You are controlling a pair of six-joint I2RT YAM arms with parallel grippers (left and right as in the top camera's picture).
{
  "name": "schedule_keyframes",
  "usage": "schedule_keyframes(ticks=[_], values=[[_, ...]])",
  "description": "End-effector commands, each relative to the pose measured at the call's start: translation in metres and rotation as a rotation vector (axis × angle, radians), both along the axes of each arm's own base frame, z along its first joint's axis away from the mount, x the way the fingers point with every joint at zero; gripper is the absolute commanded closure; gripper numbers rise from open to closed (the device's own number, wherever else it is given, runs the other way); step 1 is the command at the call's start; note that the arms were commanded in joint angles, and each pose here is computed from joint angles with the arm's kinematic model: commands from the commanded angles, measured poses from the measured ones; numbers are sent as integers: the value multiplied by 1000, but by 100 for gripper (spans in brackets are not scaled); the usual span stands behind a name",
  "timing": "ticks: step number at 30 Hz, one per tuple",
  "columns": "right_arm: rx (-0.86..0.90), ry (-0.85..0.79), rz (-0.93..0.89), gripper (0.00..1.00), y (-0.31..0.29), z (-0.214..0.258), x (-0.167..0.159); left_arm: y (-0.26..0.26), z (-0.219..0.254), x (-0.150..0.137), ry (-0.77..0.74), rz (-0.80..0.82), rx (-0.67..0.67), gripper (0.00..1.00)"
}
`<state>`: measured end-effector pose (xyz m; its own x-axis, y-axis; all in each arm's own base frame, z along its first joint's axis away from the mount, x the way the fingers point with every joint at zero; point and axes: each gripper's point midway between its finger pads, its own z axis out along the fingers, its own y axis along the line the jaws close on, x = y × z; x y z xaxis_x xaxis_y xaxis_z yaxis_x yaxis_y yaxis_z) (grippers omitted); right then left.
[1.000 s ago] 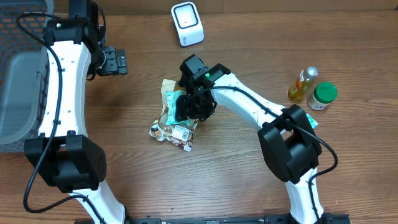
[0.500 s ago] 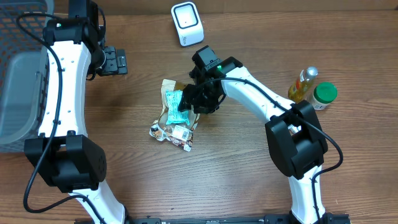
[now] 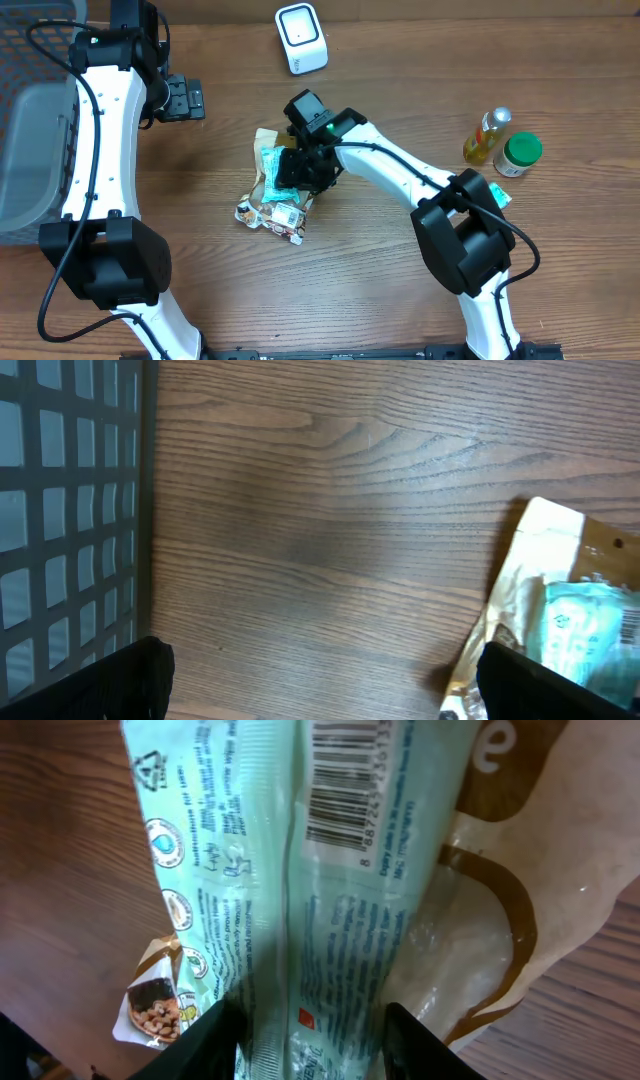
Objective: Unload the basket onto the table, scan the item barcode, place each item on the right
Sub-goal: 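Grasp the wipes pack and pull it right off the snack bag, then lower the wipes pack onto the table and release it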
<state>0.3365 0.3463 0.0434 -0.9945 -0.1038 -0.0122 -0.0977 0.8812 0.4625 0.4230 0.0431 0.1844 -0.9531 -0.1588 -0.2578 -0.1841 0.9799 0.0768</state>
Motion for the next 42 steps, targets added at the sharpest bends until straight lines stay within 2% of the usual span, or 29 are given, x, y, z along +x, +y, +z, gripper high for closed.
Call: schedule_keyframes(ticks=[1, 4, 5, 8, 11, 15, 20, 28, 34, 36, 37, 38, 39, 42], values=[[-46, -5, -24, 59, -9, -10, -2, -2, 6, 3, -19, -16, 8, 0], [-58, -6, -27, 69, -12, -13, -2, -2, 6, 3, -19, -16, 8, 0], [-62, -8, -28, 79, -12, -13, -2, -2, 6, 3, -19, -16, 8, 0], [-64, -11, -27, 96, -13, -13, -1, -2, 6, 3, -19, -16, 8, 1], [-42, -18, -15, 96, -12, -7, 2, -2, 6, 3, -19, -16, 8, 1], [85, -62, 90, 96, -3, 33, 12, -2, 6, 3, -19, -16, 8, 0], [78, -106, 54, 96, -41, 72, 39, -2, 6, 3, -19, -16, 8, 0], [-95, 17, -7, 96, -120, 46, 33, -2, 6, 3, -19, -16, 8, 0], [-178, 53, -33, 95, -139, 20, 24, -2, 6, 3, -19, -16, 8, 1], [-187, 78, -57, 92, -138, 13, 18, -2, 6, 3, -19, -16, 8, 0], [-190, 91, -71, 86, -138, 9, 15, -2, 6, 3, -19, -16, 8, 0], [-194, 103, -88, 77, -139, 7, 14, -2, 6, 3, -19, -16, 8, 0], [-196, 111, -106, 55, -139, 4, 13, -2, 6, 3, -19, -16, 8, 0], [-194, 102, -108, 23, -138, 2, 14, -2, 6, 3, -19, -16, 8, 0]])
